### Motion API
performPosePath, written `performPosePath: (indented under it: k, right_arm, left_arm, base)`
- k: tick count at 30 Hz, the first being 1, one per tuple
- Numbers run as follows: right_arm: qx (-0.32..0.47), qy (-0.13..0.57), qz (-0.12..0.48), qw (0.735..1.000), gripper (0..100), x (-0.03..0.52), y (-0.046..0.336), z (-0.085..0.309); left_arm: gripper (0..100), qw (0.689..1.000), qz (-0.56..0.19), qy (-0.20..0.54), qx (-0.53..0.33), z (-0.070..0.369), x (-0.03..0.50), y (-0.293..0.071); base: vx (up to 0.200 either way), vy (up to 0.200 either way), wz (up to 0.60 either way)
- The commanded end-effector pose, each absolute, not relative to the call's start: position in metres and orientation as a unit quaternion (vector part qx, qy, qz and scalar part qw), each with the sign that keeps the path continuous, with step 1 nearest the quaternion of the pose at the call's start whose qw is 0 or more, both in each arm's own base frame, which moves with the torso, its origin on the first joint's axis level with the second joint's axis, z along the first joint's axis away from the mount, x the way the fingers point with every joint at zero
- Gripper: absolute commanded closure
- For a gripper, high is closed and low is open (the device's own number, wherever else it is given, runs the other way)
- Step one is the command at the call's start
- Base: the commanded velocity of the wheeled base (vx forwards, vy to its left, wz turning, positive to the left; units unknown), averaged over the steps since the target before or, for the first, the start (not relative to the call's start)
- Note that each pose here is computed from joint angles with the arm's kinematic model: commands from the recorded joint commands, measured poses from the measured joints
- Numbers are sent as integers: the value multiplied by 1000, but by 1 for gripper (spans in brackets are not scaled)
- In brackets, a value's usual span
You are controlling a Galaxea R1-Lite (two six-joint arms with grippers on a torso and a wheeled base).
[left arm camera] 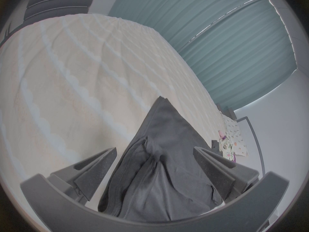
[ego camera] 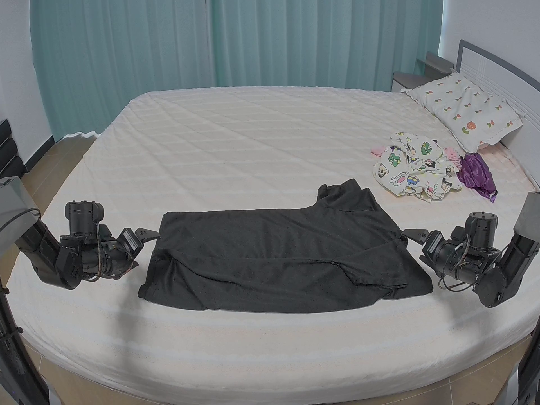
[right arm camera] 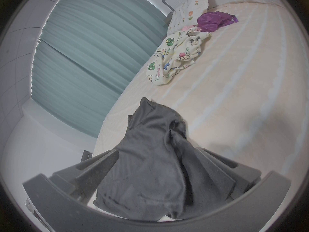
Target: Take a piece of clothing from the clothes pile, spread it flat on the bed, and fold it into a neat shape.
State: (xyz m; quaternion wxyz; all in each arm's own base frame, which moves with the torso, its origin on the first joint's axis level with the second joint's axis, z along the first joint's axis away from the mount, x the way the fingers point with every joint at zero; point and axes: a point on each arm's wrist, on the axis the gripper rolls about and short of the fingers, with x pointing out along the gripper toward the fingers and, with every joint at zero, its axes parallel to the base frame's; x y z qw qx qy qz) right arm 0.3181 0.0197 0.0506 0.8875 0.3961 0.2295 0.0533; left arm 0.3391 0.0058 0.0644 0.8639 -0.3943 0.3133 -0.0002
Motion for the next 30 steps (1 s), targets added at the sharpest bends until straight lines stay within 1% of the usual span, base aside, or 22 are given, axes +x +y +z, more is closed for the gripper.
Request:
performPosePath:
  k: [1,5,8,11,13,19,23,29,30]
  right_arm:
    - [404,230,52,884,0,294,19,62]
    - [407,247,45,878,0,287,20,55]
    - [407,254,43,876,0,287,20,52]
    - [407,259,41,875,0,287,20,49]
    - [406,261,43,875,0,287,22,49]
    - [405,261,48,875,0,287,24,49]
    - [404,263,51,874,0,286,27,49]
    - [403,266,53,874,0,285,28,49]
    - [403,266,53,874,0,285,28,49]
  left_arm:
    - [0,854,-24,333,-399,63,320,14]
    - [0,847,-69,353,-391,60,314,12]
    - [0,854,-76,353,-375,60,313,12]
    - [0,869,-92,355,-332,57,313,12]
    - [0,873,-98,357,-318,56,312,11]
    - [0,876,-107,359,-304,55,310,8]
    - [0,882,-116,365,-274,48,310,6]
    - [0,884,-97,381,-253,36,310,4]
    - [100,885,-97,385,-243,33,309,4]
  base:
    - [0,0,0]
    - [0,0,0]
    - [0,0,0]
    - [0,0,0]
    - [0,0,0]
    - [0,0,0]
    - [0,0,0]
    - [0,0,0]
    - [0,0,0]
